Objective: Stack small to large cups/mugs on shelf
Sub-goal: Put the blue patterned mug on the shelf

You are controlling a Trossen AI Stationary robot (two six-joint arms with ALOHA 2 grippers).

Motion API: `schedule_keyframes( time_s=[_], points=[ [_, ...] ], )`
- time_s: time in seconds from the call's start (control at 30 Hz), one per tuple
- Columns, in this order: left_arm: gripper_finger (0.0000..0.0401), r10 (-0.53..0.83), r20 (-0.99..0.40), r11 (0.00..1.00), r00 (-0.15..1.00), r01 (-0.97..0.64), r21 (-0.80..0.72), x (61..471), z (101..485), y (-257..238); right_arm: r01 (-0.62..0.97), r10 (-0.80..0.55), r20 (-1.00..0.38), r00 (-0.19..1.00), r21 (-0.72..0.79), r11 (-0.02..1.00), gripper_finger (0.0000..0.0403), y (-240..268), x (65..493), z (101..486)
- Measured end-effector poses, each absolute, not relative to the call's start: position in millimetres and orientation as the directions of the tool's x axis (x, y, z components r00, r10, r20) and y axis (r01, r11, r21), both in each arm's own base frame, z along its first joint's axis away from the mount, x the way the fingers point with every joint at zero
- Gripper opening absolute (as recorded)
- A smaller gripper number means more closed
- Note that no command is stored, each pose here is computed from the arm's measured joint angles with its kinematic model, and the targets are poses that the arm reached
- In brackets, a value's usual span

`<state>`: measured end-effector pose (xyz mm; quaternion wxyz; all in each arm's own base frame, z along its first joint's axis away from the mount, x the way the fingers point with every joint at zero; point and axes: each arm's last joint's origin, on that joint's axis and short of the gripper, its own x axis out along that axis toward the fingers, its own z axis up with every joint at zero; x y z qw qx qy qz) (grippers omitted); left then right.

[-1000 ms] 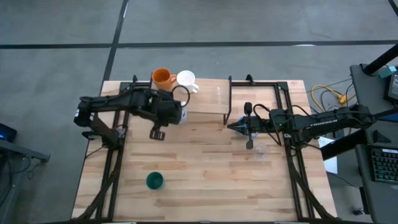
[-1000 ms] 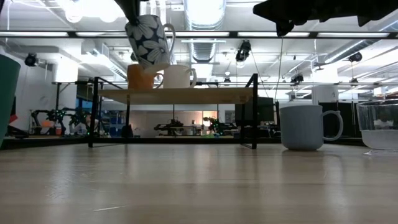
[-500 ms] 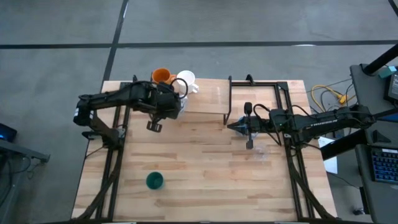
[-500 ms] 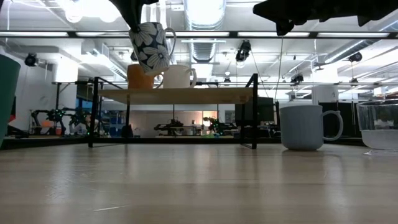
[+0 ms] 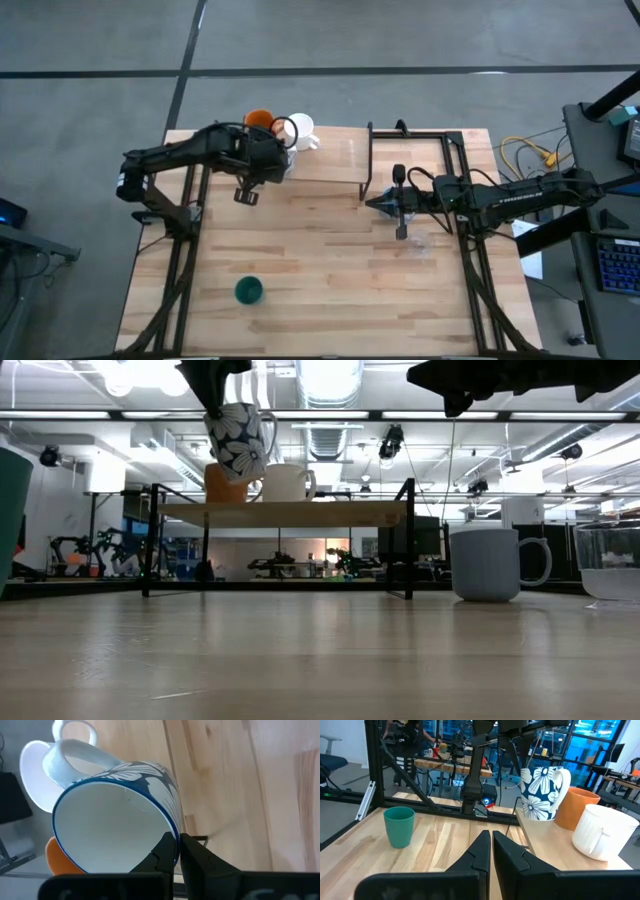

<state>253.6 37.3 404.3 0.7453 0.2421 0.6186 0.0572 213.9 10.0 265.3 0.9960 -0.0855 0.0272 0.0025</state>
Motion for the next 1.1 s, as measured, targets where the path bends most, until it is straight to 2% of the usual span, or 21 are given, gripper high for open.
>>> schedule_keyframes(
  time_s=[0.83, 1.1],
  points=[
    [0.0, 0.385, -0.898, 0.886, 0.212, 0.19, 0.424, 254, 402, 42, -0.01, 0.0, -0.055, 0.999, -0.177, 0.984, 0.0012, 10, 214, 265],
    [0.0, 0.403, -0.903, 0.883, 0.149, 0.196, 0.426, 255, 387, 45, -0.01, 0.0, -0.055, 0.999, -0.179, 0.984, 0.0012, 10, 214, 265]
  ],
)
